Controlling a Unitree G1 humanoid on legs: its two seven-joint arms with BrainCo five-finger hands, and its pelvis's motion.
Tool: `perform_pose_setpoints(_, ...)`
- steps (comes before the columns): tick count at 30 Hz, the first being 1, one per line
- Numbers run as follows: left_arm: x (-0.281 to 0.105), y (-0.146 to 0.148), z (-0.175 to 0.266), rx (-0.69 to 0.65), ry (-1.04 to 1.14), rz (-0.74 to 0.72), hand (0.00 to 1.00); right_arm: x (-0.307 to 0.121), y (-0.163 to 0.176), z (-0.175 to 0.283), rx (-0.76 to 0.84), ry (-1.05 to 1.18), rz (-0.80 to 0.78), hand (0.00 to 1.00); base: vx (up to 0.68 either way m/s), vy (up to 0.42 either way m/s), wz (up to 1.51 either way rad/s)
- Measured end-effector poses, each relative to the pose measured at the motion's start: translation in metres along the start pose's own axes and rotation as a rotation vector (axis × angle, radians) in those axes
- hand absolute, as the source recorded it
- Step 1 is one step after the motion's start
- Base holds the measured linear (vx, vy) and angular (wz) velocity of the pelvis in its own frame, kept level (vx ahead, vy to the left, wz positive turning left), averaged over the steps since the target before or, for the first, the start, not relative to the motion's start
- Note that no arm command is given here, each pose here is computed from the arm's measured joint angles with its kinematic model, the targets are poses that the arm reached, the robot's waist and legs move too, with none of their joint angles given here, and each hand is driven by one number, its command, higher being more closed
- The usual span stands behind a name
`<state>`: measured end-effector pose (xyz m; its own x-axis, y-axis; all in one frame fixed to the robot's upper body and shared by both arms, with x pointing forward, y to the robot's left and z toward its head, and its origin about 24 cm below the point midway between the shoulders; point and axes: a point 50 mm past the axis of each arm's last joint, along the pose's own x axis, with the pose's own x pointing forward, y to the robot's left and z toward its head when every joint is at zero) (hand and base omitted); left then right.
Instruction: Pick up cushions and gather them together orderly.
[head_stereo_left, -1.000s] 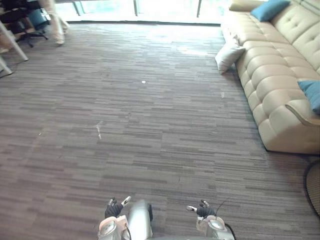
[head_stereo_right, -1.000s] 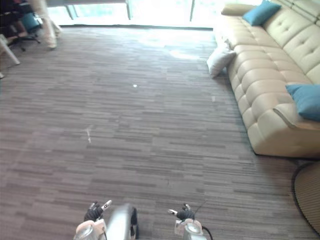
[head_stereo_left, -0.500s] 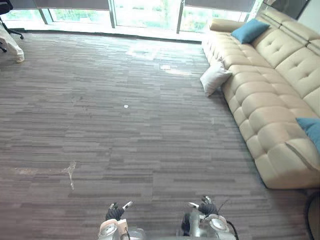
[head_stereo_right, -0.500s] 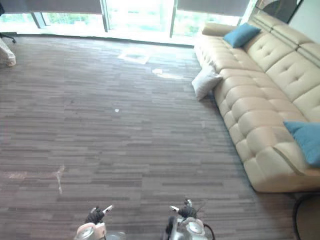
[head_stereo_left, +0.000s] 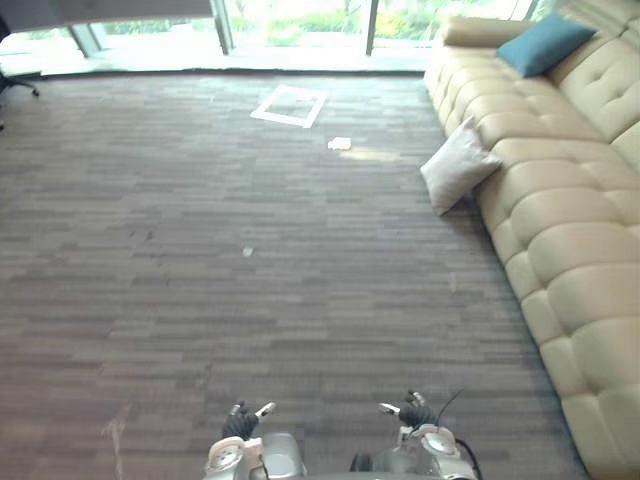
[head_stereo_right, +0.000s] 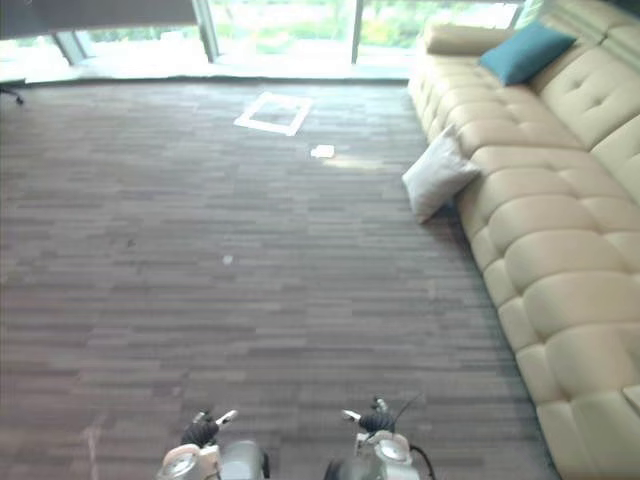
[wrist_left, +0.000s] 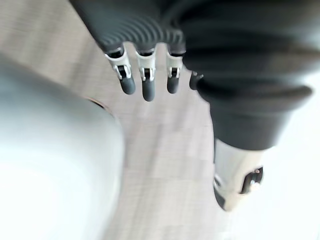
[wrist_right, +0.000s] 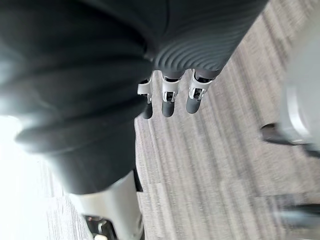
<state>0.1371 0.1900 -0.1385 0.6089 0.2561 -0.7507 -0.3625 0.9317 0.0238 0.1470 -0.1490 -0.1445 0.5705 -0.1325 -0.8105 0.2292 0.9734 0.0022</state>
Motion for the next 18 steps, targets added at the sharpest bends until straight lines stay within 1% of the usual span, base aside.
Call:
perform_pose_setpoints(3, -0.002, -0.004, -0.002, -0.053, -0.005, 0.002, 0.00, 0.000, 0.000, -0.003, -0.023, 0.013, 0.003, 0.00, 0.71, 0.322, -0.67)
perform_pose_setpoints(4, 0.001, 0.003, 0.006, -0.045, -0.032, 0.017, 0.00, 0.000, 0.009, -0.005, -0.057, 0.031, 0.037, 0.00, 0.71, 0.361, -0.25)
perform_pose_setpoints(7, 0.001, 0.008, 0.005, -0.056, -0.025, 0.045, 0.00, 0.000, 0.006, -0.004, -0.040, 0.021, 0.014, 0.00, 0.67, 0.361, -0.25)
perform_pose_setpoints(10, 0.001, 0.011, -0.002, -0.033, 0.023, 0.051, 0.00, -0.002, -0.001, -0.009, -0.041, 0.026, -0.001, 0.00, 0.63, 0.336, -0.05)
perform_pose_setpoints(11, 0.001, 0.011, -0.008, -0.027, 0.051, 0.052, 0.00, -0.005, -0.005, -0.019, -0.037, 0.052, -0.009, 0.00, 0.53, 0.195, 0.28)
perform_pose_setpoints(14, 0.000, 0.010, -0.014, -0.013, 0.083, 0.049, 0.00, -0.005, -0.005, -0.009, -0.042, -0.009, -0.004, 0.00, 0.47, 0.113, 0.22)
perform_pose_setpoints(18, 0.000, 0.010, -0.020, 0.019, 0.115, 0.040, 0.00, -0.003, -0.011, 0.002, -0.006, -0.052, -0.029, 0.00, 0.59, -0.019, 0.30)
